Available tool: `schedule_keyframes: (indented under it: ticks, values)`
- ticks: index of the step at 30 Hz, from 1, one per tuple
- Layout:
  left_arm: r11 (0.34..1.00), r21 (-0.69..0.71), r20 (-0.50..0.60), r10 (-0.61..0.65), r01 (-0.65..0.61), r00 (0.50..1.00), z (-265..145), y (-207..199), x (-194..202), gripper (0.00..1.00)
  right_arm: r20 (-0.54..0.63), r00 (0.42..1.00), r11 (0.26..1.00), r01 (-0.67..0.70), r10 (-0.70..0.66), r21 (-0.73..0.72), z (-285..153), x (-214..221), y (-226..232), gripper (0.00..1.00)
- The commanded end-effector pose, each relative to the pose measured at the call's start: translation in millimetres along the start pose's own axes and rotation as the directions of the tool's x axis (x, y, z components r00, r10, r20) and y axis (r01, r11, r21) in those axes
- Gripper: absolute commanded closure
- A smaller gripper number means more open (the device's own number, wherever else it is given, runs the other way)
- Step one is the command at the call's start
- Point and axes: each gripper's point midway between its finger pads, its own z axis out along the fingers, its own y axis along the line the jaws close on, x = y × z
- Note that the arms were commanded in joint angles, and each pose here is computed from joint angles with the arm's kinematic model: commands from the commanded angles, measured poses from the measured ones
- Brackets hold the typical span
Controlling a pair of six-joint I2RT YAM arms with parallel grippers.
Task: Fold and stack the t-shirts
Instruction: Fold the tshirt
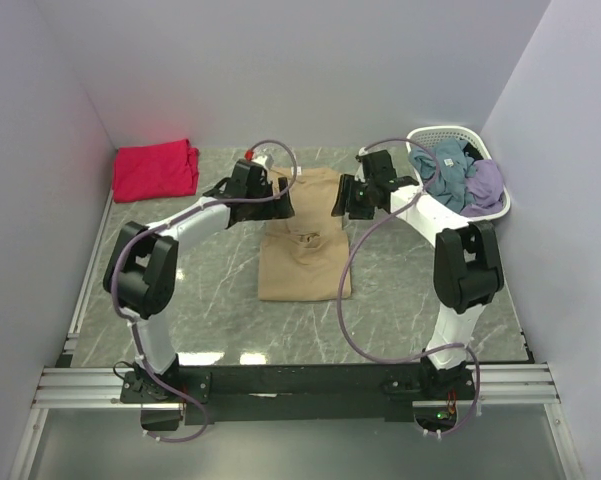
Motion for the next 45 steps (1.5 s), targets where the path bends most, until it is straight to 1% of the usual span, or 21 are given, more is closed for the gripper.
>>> schedule_keyframes:
  ticks: [1, 4, 5, 7, 8, 10, 11, 14, 16, 17, 19, 22, 24, 27, 30, 31, 33, 34, 39, 43, 45]
  values:
    - [0.978, 0.2, 0.074, 0.051, -0.065, 0.996, -44, -52, -35, 0.06, 0.037, 0.998, 0.988, 0.053, -0.048, -0.146, -38, -7, 40, 0.39]
    - [0.959, 0.281, 0.018, 0.033, -0.037, 0.999, -49, -65, -20, 0.07, -0.017, 0.999, 0.983, 0.045, -0.049, -0.179, -40, 16, 45, 0.39]
    - [0.948, 0.319, -0.026, 0.029, -0.019, 0.999, -49, -70, -7, 0.07, -0.02, 0.998, 0.98, 0.051, -0.056, -0.193, -43, 20, 49, 0.39]
    - [0.924, 0.383, -0.075, 0.034, -0.003, 0.997, -51, -80, 8, 0.07, -0.042, 0.997, 0.979, 0.05, -0.059, -0.198, -43, 35, 52, 0.4]
    - [0.899, 0.438, -0.133, 0.048, 0.015, 0.99, -51, -87, 26, 0.07, -0.03, 0.998, 0.981, 0.051, -0.058, -0.188, -47, 36, 52, 0.4]
    - [0.861, 0.507, -0.19, 0.08, 0.028, 0.979, -52, -98, 46, 0.07, -0.019, 0.999, 0.992, 0.039, -0.041, -0.118, -47, 43, 38, 0.41]
    - [0.848, 0.528, -0.237, 0.093, 0.048, 0.967, -49, -100, 60, 0.09, 0.006, 0.999, 0.995, 0.035, -0.034, -0.09, -53, 40, 33, 0.4]
    - [0.845, 0.533, -0.284, 0.131, 0.043, 0.95, -40, -102, 85, 0.09, 0.066, 0.997, 0.999, 0.023, -0.025, 0.029, -66, 32, 12, 0.39]
    - [0.837, 0.545, -0.286, 0.142, 0.039, 0.948, -38, -106, 91, 0.09, 0.084, 0.996, 0.998, 0.013, -0.019, 0.062, -74, 29, 7, 0.39]
    - [0.834, 0.549, -0.305, 0.141, 0.053, 0.942, -36, -106, 96, 0.09, 0.113, 0.993, 0.996, 0.011, -0.02, 0.083, -81, 23, 5, 0.39]
    - [0.823, 0.565, -0.321, 0.143, 0.069, 0.936, -35, -109, 100, 0.09, 0.124, 0.992, 0.995, 0.008, -0.02, 0.099, -87, 19, 3, 0.38]
    - [0.826, 0.559, -0.314, 0.133, 0.07, 0.94, -28, -110, 98, 0.09, 0.142, 0.99, 0.994, 0.009, -0.024, 0.105, -95, 15, 3, 0.38]
    - [0.843, 0.535, -0.305, 0.125, 0.061, 0.944, -20, -108, 95, 0.09, 0.146, 0.989, 0.995, 0.011, -0.026, 0.103, -97, 14, 3, 0.37]
    - [0.879, 0.475, -0.258, 0.114, 0.023, 0.959, -7, -99, 83, 0.09, 0.14, 0.99, 0.996, 0.016, -0.029, 0.092, -94, 17, 4, 0.37]
    - [0.901, 0.434, -0.222, 0.112, -0.005, 0.969, 6, -97, 70, 0.08, 0.116, 0.993, 0.997, 0.016, -0.025, 0.079, -88, 25, 4, 0.37]
    - [0.902, 0.431, -0.2, 0.111, -0.014, 0.973, 8, -99, 60, 0.08, 0.104, 0.994, 0.997, 0.016, -0.024, 0.075, -85, 29, 3, 0.37]
    - [0.923, 0.384, -0.186, 0.105, -0.026, 0.977, 18, -93, 56, 0.08, 0.093, 0.995, 0.997, 0.018, -0.024, 0.07, -83, 34, 2, 0.37]
    - [0.925, 0.377, -0.162, 0.108, -0.039, 0.981, 19, -95, 46, 0.08, 0.083, 0.996, 0.997, 0.014, -0.02, 0.075, -80, 38, -1, 0.37]
    - [0.964, 0.255, -0.125, 0.112, -0.077, 0.986, 36, -75, 36, 0.08, 0.065, 0.998, 0.998, 0.007, -0.011, 0.056, -77, 49, -2, 0.37]
    - [0.99, 0.117, -0.09, 0.094, -0.083, 0.991, 37, -49, 29, 0.08, 0.052, 0.999, 0.998, 0.003, -0.006, 0.057, -78, 58, -5, 0.37]
    - [0.991, 0.102, -0.035, 0.093, -0.089, 0.995, 25, -51, 16, 0.07, 0.047, 0.999, 0.999, 0.003, -0.005, 0.048, -79, 62, -4, 0.37]
